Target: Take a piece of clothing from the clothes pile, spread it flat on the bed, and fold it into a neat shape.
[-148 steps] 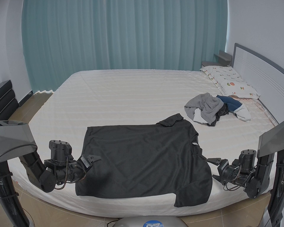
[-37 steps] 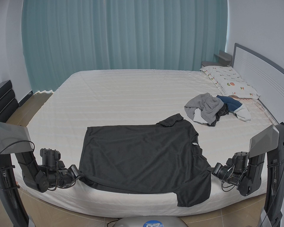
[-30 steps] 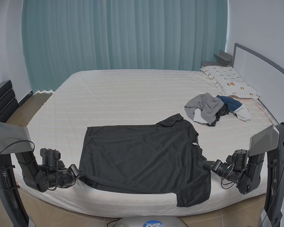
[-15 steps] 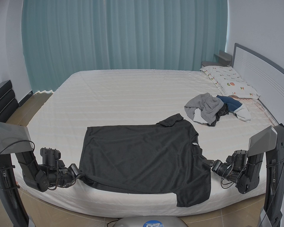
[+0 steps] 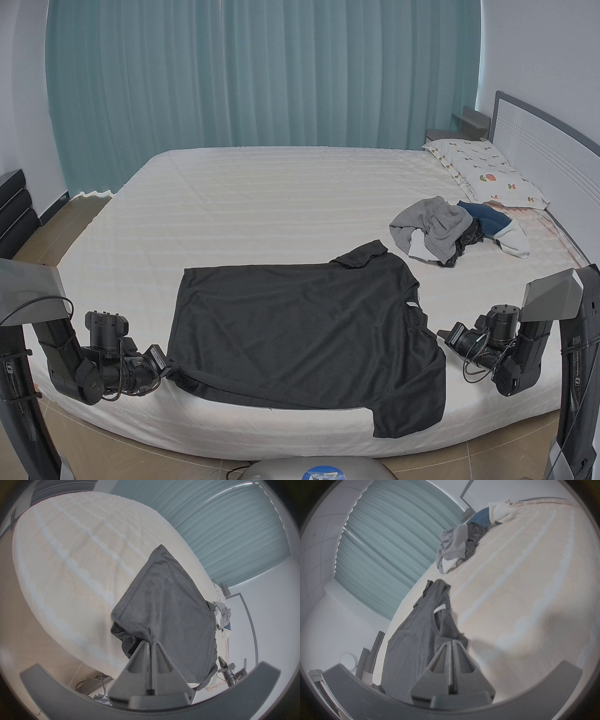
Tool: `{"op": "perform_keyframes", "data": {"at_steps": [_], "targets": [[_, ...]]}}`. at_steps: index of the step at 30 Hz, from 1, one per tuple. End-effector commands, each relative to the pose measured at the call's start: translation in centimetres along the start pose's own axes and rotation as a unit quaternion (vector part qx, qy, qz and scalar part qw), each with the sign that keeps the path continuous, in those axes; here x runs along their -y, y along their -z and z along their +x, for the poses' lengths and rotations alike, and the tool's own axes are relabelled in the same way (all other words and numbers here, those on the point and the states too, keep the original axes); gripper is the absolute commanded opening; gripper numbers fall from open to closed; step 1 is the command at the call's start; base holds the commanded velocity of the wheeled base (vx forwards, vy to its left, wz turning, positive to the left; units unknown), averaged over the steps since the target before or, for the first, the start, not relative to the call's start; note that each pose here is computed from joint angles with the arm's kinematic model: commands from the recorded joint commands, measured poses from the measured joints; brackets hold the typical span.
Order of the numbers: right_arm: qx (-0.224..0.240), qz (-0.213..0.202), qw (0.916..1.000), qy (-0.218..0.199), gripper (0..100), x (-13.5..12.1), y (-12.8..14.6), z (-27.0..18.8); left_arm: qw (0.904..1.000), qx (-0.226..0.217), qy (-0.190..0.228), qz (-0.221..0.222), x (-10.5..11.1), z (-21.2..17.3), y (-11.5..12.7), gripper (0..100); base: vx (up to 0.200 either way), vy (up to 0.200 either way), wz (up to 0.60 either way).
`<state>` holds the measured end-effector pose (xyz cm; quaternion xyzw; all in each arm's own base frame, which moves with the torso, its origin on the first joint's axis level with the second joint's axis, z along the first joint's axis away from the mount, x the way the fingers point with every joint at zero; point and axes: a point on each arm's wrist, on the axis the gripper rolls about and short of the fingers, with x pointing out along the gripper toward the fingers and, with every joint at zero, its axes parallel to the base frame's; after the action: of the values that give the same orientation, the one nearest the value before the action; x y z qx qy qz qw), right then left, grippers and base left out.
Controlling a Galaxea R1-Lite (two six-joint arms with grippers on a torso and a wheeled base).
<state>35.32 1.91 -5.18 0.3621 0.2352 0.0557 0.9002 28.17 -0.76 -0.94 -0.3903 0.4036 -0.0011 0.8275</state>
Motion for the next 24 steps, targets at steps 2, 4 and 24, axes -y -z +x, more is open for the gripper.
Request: {"op": "perform_keyframes", "data": {"at_steps": [2,4,24], "targets": [[0.013,-0.003,0.9999,-0.009,0,-0.1,-0.7,0.7,1.0,0.0,0.0,0.0,0.0,0.1,0.0,0,0.0,0.0,0.0],[0.007,-0.002,0.9999,-0.008,0,0.0,-0.4,0.5,1.0,0.001,0.0,0.0,0.0,0.0,-0.1,0,0.0,0.0,0.0],[-0.074,-0.026,0.9969,-0.006,100,0.1,2.3,-3.7,1.0,0.0,0.001,0.0,0.0,0.1,0.0,0,0.0,0.0,0.0]]}}
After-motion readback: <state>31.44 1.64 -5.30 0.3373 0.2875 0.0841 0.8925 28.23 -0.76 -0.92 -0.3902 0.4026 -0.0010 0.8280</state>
